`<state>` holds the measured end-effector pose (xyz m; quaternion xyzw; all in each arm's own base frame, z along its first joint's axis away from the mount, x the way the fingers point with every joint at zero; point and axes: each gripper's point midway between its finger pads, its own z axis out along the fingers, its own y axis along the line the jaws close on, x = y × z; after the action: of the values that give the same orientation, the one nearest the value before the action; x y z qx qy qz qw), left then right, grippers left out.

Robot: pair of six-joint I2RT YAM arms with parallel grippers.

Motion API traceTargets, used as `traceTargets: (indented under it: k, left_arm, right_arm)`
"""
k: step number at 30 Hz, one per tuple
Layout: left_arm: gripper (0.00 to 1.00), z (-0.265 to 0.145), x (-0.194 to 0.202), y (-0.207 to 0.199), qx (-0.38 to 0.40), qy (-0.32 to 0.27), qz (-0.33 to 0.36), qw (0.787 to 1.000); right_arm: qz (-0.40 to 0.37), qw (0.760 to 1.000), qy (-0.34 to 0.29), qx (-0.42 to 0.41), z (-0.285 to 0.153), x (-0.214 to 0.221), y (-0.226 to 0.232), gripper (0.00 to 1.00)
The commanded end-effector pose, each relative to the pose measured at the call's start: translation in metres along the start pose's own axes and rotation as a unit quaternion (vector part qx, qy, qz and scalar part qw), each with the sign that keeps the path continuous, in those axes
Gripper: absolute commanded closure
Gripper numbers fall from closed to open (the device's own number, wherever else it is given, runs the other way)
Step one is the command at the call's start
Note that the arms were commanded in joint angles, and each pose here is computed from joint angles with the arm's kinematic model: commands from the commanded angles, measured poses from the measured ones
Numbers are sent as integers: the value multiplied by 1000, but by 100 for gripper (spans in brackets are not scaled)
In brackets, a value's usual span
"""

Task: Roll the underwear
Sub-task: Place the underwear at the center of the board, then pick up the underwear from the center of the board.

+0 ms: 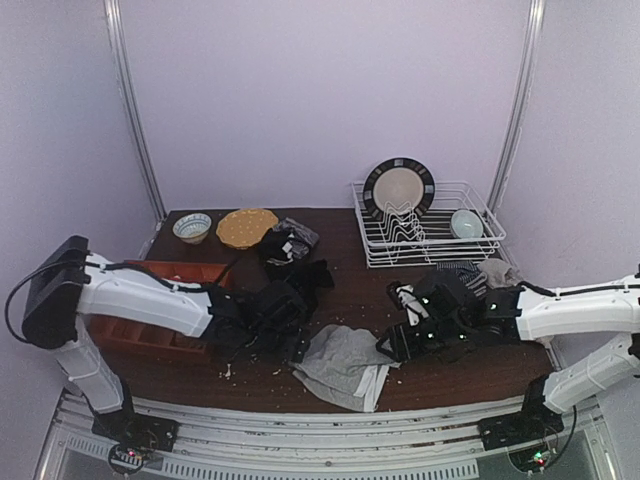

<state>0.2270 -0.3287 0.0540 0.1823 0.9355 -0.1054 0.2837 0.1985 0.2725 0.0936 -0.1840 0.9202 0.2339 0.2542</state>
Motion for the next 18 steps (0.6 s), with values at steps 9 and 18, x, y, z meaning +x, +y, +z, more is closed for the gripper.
traceTargets:
  k: [9, 18]
  left_arm:
    - [43, 92, -75, 42, 37, 18, -105, 994]
    - [45, 109, -130, 82, 12, -13, -111, 994]
  right_arm:
    - [-108, 993, 52, -8, 8, 47, 32, 49]
    - [-101, 991, 86, -8, 9, 78, 22, 49]
